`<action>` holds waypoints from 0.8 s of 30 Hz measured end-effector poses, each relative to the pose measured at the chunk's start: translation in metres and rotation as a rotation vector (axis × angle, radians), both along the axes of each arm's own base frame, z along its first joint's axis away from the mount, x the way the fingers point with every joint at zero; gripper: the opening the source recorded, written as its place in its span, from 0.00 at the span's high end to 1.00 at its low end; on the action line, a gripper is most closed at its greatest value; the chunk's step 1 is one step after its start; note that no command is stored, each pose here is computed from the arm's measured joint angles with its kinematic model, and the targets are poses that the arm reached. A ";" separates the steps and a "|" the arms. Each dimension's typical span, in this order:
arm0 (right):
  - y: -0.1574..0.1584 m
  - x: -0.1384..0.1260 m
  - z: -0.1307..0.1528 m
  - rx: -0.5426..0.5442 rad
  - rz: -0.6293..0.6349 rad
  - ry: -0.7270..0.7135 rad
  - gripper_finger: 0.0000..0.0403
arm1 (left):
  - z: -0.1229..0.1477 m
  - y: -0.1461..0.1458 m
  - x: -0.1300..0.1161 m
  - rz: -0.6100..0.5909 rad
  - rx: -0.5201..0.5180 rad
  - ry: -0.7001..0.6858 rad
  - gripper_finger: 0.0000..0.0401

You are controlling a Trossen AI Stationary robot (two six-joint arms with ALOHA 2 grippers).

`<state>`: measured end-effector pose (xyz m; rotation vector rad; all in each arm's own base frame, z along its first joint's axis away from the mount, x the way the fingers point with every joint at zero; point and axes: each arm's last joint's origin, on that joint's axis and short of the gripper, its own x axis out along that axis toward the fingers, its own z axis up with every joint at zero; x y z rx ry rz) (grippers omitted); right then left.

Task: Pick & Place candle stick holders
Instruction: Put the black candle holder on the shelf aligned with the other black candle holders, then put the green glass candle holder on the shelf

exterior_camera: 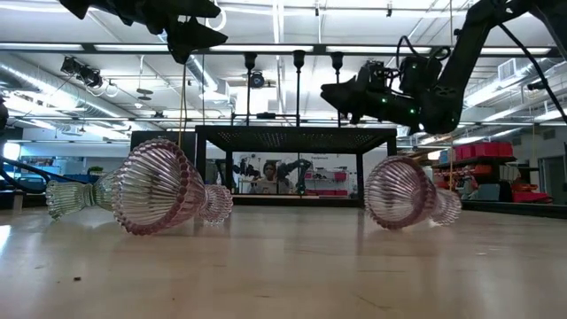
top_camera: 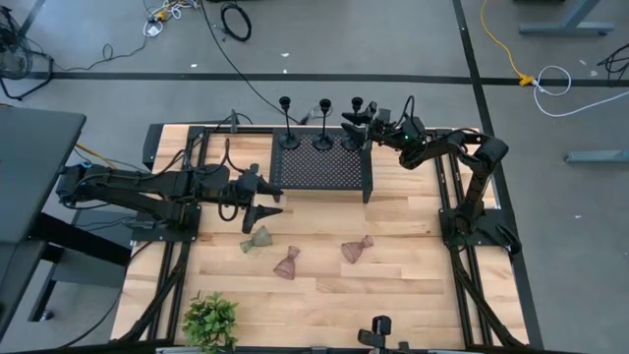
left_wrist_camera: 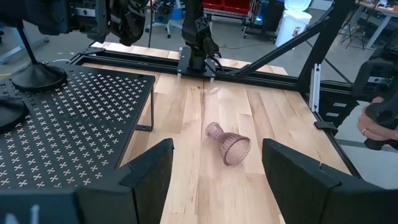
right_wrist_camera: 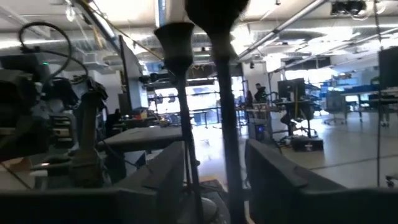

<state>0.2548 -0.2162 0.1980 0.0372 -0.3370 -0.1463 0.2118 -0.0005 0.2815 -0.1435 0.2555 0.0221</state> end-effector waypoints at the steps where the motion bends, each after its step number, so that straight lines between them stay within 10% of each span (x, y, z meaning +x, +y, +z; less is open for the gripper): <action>1: 0.000 0.000 0.002 -0.004 0.005 0.001 0.55 | 0.000 0.000 0.000 0.000 0.000 0.000 0.38; 24: 0.003 -0.030 0.047 0.034 0.029 0.177 0.57 | 0.000 0.000 0.000 -0.001 -0.009 0.000 0.38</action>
